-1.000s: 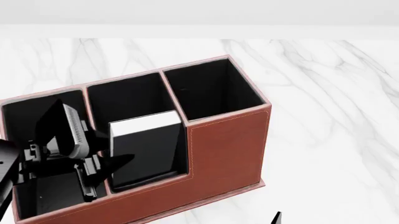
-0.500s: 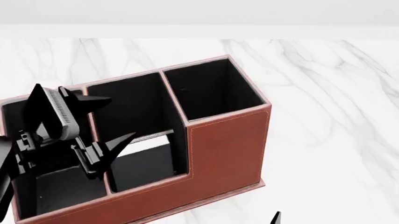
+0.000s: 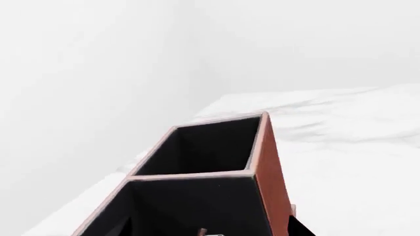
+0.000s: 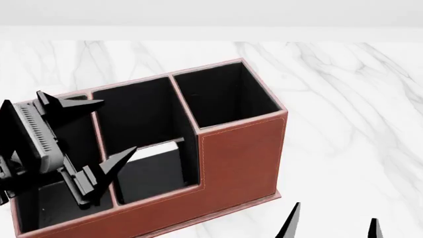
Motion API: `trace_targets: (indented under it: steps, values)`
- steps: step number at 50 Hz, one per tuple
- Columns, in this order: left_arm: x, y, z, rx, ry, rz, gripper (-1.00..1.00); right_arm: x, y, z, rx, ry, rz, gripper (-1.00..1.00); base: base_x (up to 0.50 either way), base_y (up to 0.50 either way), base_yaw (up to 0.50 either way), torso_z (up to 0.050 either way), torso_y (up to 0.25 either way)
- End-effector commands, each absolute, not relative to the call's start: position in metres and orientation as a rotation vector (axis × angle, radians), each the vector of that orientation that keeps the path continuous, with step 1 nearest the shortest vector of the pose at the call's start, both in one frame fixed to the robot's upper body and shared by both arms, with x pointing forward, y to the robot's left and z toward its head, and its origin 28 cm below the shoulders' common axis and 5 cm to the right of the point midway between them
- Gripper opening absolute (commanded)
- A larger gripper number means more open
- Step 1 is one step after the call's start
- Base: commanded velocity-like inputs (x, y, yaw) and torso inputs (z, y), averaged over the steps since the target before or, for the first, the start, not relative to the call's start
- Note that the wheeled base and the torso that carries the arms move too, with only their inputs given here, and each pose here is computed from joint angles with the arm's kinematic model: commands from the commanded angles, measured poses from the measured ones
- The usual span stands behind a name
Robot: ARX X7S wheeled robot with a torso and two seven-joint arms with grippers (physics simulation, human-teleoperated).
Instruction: Pick up the book and place it in the back compartment of the caddy.
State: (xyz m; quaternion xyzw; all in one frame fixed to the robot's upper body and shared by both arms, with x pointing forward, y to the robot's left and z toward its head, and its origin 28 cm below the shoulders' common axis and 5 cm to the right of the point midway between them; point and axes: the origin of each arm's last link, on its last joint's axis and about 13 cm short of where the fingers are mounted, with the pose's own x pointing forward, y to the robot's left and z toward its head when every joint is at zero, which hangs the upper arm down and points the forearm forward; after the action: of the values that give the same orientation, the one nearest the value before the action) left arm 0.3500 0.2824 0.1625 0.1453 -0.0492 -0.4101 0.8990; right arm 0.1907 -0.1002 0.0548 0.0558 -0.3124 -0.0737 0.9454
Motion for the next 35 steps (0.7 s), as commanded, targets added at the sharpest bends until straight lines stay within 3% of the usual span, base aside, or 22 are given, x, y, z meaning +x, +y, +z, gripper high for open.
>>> trace_targets:
  steps: [1, 17, 35]
  values:
    - [0.296, 0.273, 0.188, 0.363, -0.168, -0.87, 1.0, 0.205, -0.1, 0.081, 0.074, -0.672, -0.163, 1.0, 0.0, 0.0, 0.0, 0.0, 0.0]
    - [0.25, 0.271, 0.211, 0.393, -0.263, -0.906, 1.0, 0.217, -0.095, 0.115, 0.038, -0.728, -0.157, 1.0, 0.0, 0.0, 0.0, 0.0, 0.0]
    - [0.211, 0.263, 0.231, 0.463, -0.352, -0.916, 1.0, 0.2, -0.099, 0.146, 0.024, -0.821, -0.164, 1.0, 0.0, 0.0, 0.0, 0.0, 0.0]
